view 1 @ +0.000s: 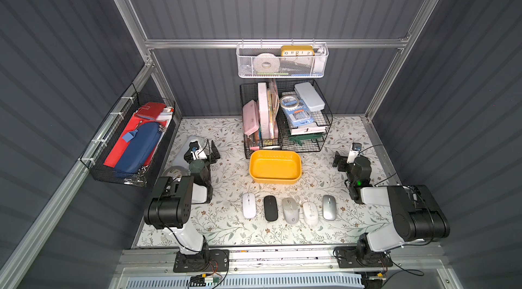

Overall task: Take out the mouse from the storage box
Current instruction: Reset both arms

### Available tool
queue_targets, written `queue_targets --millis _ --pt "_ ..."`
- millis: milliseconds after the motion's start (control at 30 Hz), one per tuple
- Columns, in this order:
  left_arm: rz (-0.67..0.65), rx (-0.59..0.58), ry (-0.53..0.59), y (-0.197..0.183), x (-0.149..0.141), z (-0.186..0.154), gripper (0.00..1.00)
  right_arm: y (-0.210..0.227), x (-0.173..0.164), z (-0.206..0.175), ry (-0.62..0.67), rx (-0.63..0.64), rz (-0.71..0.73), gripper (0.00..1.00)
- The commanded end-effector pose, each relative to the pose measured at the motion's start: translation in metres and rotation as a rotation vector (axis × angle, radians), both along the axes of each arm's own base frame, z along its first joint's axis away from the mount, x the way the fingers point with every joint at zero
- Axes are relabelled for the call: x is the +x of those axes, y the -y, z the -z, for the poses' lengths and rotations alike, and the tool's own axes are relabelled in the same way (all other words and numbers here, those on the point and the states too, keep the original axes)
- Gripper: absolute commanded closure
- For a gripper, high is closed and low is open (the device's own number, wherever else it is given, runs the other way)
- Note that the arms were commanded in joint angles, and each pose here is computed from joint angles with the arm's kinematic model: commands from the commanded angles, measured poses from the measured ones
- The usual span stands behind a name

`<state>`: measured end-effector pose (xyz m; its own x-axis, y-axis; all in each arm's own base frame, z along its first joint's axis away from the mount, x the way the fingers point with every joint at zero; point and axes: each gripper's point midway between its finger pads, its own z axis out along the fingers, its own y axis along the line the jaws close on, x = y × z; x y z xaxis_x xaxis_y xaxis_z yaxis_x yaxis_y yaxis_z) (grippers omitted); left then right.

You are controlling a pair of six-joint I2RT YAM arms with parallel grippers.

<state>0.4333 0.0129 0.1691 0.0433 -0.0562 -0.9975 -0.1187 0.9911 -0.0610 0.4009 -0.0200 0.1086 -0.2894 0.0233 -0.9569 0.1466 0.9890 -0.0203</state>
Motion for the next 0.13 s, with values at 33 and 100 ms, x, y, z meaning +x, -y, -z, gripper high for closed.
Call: queue_targets --millis 33,100 --pt "0.01 0.005 0.024 0.0013 0.0032 -0.0093 0.01 0.0001 0.0028 -0.0052 0.025 0.008 0.0 0.01" --pt "0.008 0.009 0.026 0.0009 0.0017 -0.0096 0.01 0.0003 0.0027 -0.0052 0.024 0.008 0.001 0.01"
